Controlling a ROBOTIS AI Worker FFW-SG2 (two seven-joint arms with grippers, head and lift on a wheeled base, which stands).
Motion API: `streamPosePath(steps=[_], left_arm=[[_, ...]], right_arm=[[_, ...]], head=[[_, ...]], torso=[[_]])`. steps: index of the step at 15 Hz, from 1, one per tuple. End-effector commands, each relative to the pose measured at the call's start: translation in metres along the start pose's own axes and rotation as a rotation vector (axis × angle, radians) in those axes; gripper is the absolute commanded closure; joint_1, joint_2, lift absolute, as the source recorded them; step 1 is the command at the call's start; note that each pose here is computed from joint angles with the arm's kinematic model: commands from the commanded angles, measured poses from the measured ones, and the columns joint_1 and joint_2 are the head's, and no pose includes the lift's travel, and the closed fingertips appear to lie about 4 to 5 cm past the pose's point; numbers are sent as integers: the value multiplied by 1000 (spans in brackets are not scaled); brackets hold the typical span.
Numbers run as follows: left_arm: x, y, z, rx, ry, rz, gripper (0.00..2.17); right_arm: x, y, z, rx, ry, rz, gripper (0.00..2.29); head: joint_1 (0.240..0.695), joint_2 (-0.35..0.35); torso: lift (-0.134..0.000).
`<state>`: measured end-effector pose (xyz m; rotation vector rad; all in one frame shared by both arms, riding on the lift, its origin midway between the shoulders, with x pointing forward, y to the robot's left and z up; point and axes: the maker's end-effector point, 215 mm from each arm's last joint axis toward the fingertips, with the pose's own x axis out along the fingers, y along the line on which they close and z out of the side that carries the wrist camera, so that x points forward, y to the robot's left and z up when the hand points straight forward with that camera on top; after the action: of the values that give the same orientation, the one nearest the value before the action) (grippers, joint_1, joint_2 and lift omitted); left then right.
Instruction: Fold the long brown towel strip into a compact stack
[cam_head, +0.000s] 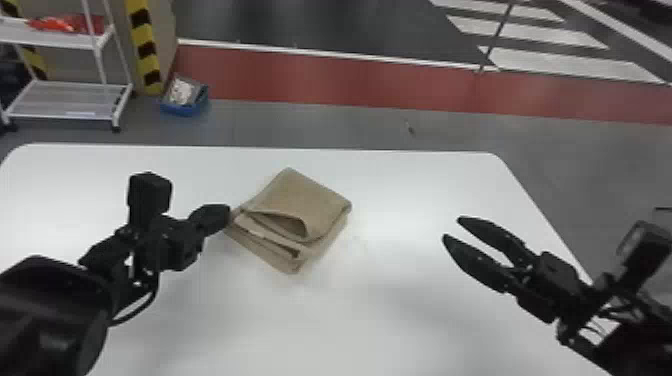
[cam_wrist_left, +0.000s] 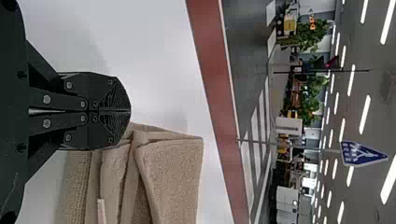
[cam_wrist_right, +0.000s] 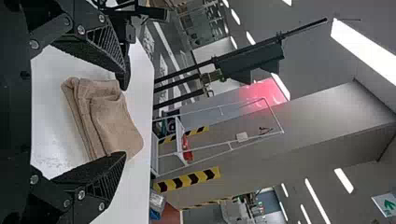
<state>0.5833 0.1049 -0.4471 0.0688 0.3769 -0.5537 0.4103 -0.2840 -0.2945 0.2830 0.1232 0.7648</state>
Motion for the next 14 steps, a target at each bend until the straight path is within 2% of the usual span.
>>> streamPosePath(steps=[1, 3, 7, 9, 14], left_arm=[[-6, -8, -11, -15, 21, -18, 1690], [-10, -18, -15, -24, 36, -39, 1690], [-25, -56, -16, -74, 48, -104, 1690], [-35, -79, -17, -103, 62, -151, 1690], [-42, -122, -28, -125, 81, -205, 1690]], right_arm=[[5, 7, 3, -7, -2, 17, 302], [11, 16, 5, -11, 2, 43, 302], [11, 14, 7, -7, -1, 39, 302], [10, 11, 10, -9, -4, 31, 302], [13, 1, 25, -34, -22, 10, 299]], head=[[695, -198], [695, -195], [695, -199], [695, -223], [695, -281]], torso=[[-125], [-125], [-125], [-125], [-125]])
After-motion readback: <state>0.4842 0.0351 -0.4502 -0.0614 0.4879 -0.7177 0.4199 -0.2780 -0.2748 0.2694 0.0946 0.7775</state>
